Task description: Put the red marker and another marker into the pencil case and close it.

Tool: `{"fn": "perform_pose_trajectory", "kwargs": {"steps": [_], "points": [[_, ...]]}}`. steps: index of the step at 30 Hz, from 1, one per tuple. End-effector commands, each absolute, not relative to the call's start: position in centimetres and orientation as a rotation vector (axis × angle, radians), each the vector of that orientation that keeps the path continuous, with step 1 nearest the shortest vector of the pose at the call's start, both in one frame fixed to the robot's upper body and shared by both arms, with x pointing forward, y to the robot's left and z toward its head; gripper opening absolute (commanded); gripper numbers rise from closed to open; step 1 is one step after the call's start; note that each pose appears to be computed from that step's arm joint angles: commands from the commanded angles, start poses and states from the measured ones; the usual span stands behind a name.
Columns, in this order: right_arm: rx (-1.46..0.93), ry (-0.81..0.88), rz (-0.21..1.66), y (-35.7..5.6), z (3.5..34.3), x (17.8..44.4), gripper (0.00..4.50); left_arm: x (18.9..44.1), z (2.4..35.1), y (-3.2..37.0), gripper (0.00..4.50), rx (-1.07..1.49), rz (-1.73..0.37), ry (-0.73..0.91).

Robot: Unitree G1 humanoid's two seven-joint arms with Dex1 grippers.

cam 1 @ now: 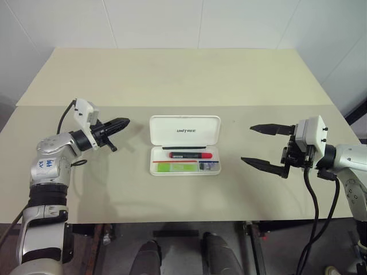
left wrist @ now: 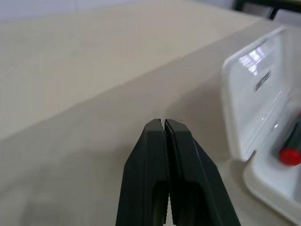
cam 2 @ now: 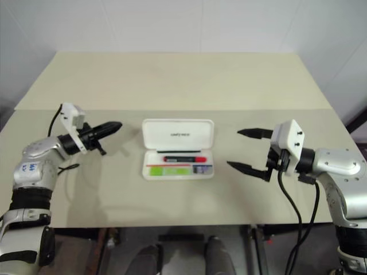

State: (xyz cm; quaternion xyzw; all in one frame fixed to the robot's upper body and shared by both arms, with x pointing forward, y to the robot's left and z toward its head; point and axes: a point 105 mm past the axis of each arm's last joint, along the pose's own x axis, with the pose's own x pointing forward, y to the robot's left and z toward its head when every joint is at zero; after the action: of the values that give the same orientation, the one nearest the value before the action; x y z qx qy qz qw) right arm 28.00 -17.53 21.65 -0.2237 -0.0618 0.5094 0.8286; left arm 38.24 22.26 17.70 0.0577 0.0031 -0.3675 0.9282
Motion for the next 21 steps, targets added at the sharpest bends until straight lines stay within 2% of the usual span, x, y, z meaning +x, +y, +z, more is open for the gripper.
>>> {"fn": "perform_pose_trajectory", "kwargs": {"steps": [1,12,19,21], "points": [[-0.511,-0.185,1.062,-17.6,23.1,27.6,4.5,39.2,17.8,20.9,0.03,0.143,-0.769,0.016],[-0.498,-0.196,1.063,-17.0,22.8,27.6,4.5,40.1,17.6,15.9,0.03,0.119,-0.897,0.002],[-0.482,-0.198,1.066,-16.7,22.6,27.5,4.5,38.3,18.9,14.9,0.03,0.129,-1.028,-0.08],[-0.48,-0.197,1.064,-16.7,22.5,27.4,4.5,36.4,19.1,14.8,0.03,0.133,-1.139,-0.103]]}}
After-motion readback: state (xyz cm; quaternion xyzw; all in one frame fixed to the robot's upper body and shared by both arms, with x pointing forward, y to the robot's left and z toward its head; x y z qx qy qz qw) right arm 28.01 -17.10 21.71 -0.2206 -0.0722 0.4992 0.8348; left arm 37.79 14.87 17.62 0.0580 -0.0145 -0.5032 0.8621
